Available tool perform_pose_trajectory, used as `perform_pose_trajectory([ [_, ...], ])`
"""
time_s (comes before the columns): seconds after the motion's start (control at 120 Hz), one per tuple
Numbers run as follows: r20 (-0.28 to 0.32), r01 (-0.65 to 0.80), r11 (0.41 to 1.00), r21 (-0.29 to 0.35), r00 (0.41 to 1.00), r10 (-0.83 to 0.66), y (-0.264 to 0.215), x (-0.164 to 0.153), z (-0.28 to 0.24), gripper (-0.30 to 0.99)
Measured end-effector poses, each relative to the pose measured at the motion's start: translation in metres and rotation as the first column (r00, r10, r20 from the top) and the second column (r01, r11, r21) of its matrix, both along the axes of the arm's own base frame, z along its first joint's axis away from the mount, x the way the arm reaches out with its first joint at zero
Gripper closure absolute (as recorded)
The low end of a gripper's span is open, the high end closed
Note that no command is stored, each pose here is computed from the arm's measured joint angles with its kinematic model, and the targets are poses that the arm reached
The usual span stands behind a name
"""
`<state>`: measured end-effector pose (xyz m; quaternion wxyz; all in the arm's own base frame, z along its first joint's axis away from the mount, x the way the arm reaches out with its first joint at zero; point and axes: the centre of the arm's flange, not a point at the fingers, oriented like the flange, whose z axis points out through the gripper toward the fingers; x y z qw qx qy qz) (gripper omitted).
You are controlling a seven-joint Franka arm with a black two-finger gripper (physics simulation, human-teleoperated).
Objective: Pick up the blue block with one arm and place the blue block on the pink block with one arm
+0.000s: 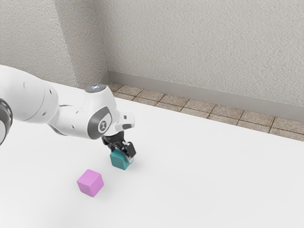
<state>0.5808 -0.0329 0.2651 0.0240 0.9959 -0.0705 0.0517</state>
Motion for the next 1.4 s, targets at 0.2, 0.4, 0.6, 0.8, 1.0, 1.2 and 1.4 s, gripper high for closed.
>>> perform_pose_trajectory([
  [0.2, -0.001, -0.029, 1.000, -0.010, 1.000, 0.029, -0.001, 0.000, -0.001, 0.02],
  [0.4, -0.005, -0.050, 0.999, -0.015, 0.999, 0.050, 0.000, -0.001, -0.002, 0.02],
  [0.6, -0.006, -0.057, 0.998, -0.016, 0.998, 0.057, 0.003, -0.002, -0.001, 0.02],
  [0.8, -0.010, -0.060, 0.998, -0.017, 0.998, 0.060, 0.005, -0.003, -0.001, 0.02],
  [1.0, -0.011, -0.066, 0.998, -0.016, 0.998, 0.066, 0.009, -0.003, -0.001, 0.02],
  [1.2, -0.016, -0.063, 0.998, -0.013, 0.998, 0.063, 0.007, -0.004, -0.004, 0.02],
  [1.4, -0.038, -0.052, 0.999, -0.006, 0.998, 0.052, 0.006, -0.002, -0.006, 0.02],
])
